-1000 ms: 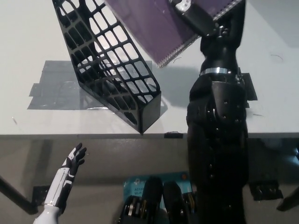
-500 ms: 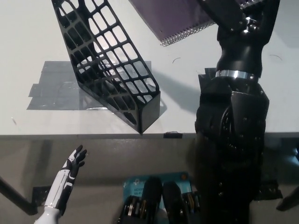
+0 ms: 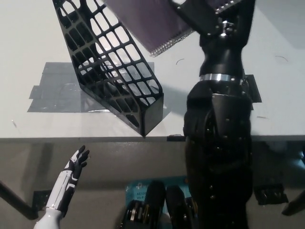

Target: A person hands a notebook to the robot and the robot grabs it with its right hand and places it in the magazine stand kept in the centre of the desk infront of it.

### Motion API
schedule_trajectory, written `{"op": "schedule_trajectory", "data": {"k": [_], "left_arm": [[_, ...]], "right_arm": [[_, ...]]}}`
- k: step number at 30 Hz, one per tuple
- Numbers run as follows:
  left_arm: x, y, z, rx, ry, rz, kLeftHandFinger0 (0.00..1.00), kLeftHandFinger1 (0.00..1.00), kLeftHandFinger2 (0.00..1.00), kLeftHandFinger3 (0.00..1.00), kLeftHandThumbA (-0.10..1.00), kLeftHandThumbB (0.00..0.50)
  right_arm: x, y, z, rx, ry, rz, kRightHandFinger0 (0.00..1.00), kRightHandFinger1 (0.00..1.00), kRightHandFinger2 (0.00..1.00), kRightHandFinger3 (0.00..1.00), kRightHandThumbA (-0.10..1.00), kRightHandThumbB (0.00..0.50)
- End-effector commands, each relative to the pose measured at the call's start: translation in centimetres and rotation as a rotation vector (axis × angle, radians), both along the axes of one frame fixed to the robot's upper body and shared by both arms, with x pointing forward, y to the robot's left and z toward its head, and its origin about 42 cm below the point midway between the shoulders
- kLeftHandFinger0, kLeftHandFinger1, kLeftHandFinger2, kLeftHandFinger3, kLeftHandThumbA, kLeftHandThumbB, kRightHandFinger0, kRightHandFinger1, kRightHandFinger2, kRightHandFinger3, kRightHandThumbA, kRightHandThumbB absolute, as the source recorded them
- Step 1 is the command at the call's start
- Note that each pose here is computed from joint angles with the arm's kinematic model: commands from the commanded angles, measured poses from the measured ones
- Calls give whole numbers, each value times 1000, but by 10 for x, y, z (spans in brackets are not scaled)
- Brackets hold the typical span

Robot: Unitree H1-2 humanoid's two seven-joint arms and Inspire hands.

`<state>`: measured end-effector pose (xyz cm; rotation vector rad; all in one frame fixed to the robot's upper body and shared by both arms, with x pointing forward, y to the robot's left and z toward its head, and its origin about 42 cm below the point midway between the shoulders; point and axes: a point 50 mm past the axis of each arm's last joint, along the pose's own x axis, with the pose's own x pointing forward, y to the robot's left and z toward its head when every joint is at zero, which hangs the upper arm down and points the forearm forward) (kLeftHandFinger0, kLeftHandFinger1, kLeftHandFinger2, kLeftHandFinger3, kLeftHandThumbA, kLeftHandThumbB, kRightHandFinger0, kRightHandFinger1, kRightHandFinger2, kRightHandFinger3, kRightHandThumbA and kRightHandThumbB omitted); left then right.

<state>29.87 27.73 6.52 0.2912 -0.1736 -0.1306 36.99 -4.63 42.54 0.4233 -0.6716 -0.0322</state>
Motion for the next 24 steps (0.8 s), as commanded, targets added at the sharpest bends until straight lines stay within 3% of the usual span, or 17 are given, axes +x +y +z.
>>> {"op": "schedule_trajectory", "data": {"k": [1,24], "left_arm": [[6,3,12,33,-59,-23,1000,1000,1000,1000,1000,500],[9,3,13,37,-66,-26,1000,1000,1000,1000,1000,500]], "right_arm": [[-9,21,17,50,-85,37,0,0,0,0,774,0],[9,28,-10,56,-10,34,0,0,0,0,809,0]]}}
